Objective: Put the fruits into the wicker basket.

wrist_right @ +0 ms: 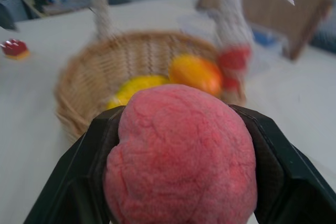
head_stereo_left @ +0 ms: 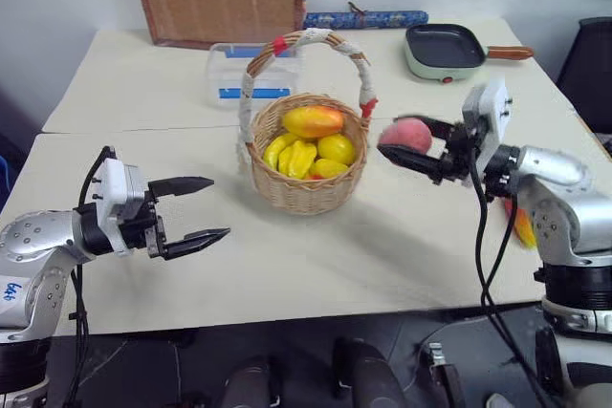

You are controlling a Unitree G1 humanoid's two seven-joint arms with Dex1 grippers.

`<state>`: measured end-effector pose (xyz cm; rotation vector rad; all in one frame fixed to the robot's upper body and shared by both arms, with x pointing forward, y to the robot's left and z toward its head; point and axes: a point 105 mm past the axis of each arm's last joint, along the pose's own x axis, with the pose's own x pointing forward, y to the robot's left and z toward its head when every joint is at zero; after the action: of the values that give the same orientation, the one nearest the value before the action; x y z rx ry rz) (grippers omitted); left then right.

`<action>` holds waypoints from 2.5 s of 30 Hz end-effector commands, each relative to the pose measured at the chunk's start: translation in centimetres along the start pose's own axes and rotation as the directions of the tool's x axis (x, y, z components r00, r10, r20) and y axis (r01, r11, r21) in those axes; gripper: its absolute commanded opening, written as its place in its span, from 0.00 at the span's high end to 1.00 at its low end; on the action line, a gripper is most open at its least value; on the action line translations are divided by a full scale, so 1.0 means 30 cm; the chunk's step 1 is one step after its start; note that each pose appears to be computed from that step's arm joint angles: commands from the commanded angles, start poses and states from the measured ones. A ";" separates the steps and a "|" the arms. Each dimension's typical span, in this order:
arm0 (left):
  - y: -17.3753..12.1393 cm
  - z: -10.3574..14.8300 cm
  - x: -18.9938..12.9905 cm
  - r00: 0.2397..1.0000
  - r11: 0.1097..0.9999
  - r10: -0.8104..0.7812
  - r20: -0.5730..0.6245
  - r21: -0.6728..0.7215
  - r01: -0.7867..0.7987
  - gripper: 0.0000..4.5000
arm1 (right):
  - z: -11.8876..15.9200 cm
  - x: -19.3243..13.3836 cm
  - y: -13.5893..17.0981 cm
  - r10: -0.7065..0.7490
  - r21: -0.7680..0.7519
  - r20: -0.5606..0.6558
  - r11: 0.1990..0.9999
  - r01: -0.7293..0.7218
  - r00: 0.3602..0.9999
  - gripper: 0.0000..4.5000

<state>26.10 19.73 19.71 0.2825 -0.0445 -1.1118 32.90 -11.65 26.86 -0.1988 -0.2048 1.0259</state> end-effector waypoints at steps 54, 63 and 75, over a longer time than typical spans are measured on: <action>-0.028 0.012 0.051 0.992 0.991 -0.123 0.032 -0.042 0.125 0.00 | -0.426 -0.822 -0.344 -0.550 -0.023 -0.746 0.584 0.812 0.375 0.04; -0.016 0.024 0.037 0.994 0.994 -0.104 0.020 -0.028 0.105 0.00 | -0.417 -0.711 -0.287 -0.366 0.239 -0.730 0.654 0.718 0.577 0.57; -0.006 0.010 0.001 0.999 0.998 -0.016 0.037 -0.068 0.019 0.00 | -0.056 0.003 0.063 0.162 0.170 -0.260 0.978 -0.120 0.952 0.57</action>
<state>26.17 19.48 18.89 0.2019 0.0120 -1.1451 31.54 -11.83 24.27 -0.2046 0.1402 1.1648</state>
